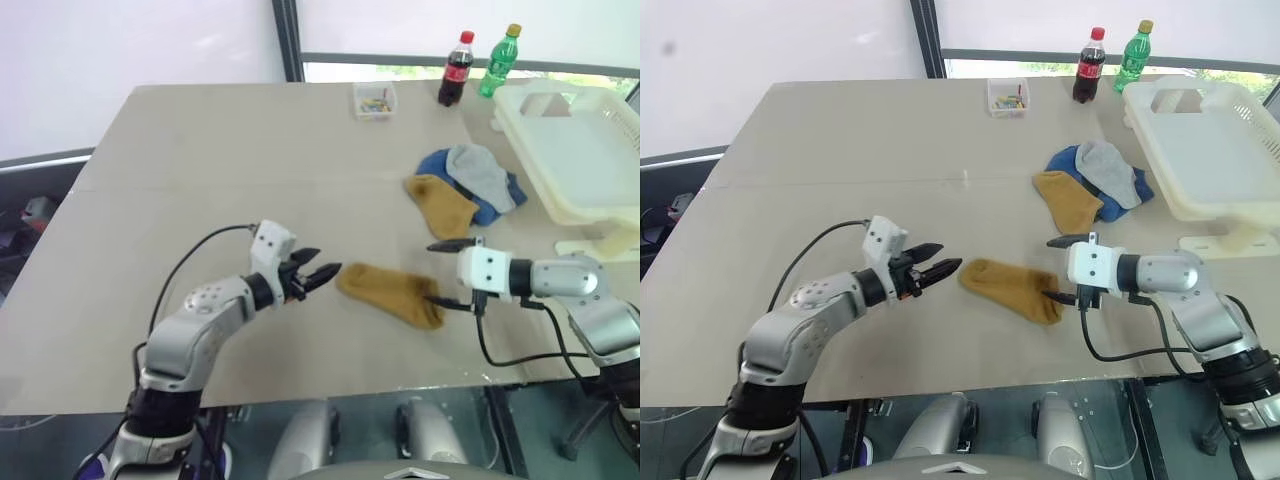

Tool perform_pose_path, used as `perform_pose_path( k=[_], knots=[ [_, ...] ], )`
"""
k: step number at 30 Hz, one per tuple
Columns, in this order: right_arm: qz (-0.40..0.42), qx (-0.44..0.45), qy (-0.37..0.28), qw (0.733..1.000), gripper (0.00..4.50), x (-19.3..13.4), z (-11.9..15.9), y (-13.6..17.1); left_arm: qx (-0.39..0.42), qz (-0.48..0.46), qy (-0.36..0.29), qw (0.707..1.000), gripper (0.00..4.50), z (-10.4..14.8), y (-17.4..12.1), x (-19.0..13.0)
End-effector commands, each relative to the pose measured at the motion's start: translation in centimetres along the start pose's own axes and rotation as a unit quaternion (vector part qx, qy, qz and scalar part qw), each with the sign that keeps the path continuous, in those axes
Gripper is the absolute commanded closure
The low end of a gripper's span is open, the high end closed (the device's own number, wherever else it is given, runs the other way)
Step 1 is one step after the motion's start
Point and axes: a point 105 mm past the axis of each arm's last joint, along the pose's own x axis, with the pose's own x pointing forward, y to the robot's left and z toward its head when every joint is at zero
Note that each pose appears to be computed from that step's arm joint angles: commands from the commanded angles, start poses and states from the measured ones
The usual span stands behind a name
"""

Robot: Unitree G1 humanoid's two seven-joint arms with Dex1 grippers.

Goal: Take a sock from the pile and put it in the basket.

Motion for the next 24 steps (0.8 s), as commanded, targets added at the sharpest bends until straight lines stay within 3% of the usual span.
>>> perform_pose_path(
  k=[1,6,13,21,24],
  knots=[
    [-0.004,0.007,-0.008,1.0,0.04,-0.6,1.6,0.7,0.022,-0.013,0.009,1.0,1.39,-0.1,-0.7,1.3],
    [0.018,0.025,0.042,0.999,0.04,0.3,-0.3,4.0,0.034,-0.021,0.029,0.999,1.39,-0.9,-0.8,2.2],
    [-0.019,-0.007,0.127,0.992,0.04,0.2,-4.4,3.3,0.086,-0.034,0.071,0.993,1.39,-3.0,-1.1,0.6],
    [0.042,-0.072,0.092,0.992,0.04,0.6,-3.8,2.9,0.054,-0.007,0.065,0.996,1.39,-3.5,-1.5,-1.6],
    [0.065,-0.086,0.069,0.992,0.04,0.8,-3.3,3.2,0.028,0.014,0.018,0.999,1.39,-2.3,-1.3,-2.1]
  ],
)
